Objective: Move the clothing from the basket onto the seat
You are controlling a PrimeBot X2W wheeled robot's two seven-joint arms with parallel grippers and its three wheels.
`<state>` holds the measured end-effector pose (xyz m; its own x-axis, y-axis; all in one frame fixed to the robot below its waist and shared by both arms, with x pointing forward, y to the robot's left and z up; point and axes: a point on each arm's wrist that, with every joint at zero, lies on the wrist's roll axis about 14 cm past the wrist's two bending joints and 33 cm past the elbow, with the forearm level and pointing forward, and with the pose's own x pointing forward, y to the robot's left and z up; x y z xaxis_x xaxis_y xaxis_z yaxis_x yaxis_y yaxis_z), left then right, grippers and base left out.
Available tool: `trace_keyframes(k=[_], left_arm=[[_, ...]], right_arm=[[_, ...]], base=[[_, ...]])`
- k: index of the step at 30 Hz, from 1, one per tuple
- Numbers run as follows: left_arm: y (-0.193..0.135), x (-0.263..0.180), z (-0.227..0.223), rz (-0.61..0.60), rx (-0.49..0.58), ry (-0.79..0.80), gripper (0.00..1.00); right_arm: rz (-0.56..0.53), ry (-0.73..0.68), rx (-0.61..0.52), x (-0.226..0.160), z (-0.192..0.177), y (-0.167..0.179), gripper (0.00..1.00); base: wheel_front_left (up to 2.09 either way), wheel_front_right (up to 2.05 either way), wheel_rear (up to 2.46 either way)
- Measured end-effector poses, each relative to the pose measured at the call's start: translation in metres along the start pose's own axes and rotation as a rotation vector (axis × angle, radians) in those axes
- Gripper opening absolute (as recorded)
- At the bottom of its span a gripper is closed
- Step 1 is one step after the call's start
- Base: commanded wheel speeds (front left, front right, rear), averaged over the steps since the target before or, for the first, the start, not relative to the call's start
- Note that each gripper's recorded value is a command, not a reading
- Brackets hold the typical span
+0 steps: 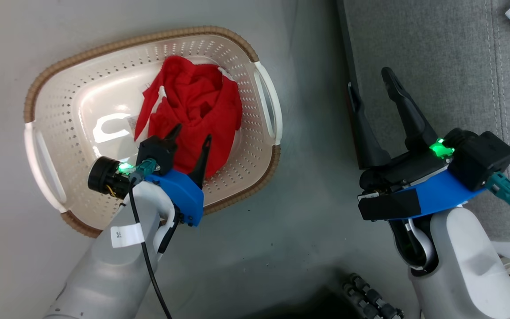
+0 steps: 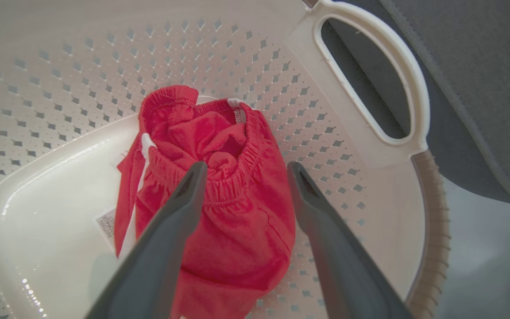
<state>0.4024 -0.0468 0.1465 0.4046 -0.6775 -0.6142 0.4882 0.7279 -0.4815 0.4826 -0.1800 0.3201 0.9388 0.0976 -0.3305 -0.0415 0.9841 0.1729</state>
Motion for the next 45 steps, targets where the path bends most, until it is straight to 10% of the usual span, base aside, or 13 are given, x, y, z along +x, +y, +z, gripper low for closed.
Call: trace_keyframes(k=[30,31,32,34,45], left_arm=[[0.034,0.025,-0.063,0.152,-0.031,0.280,1.00],[0.034,0.024,-0.064,0.151,-0.030,0.286,0.92],[0.034,0.024,-0.065,0.148,-0.028,0.288,0.48],[0.033,0.025,-0.064,0.140,-0.015,0.289,0.00],[0.029,0.027,-0.062,0.115,-0.018,0.294,0.00]], right_arm=[[-0.036,0.047,0.031,-0.009,-0.025,-0.011,1.00],[-0.037,0.046,0.031,-0.009,-0.025,-0.011,1.00],[-0.037,0.045,0.032,-0.009,-0.025,-0.011,1.00],[-0.037,0.045,0.032,-0.009,-0.025,-0.011,1.00],[-0.040,0.041,0.044,-0.010,-0.024,-0.012,1.00]], base=[[0.00,0.00,0.00],[0.00,0.00,0.00],[0.00,0.00,0.00],[0.00,0.00,0.00],[0.00,0.00,0.00]])
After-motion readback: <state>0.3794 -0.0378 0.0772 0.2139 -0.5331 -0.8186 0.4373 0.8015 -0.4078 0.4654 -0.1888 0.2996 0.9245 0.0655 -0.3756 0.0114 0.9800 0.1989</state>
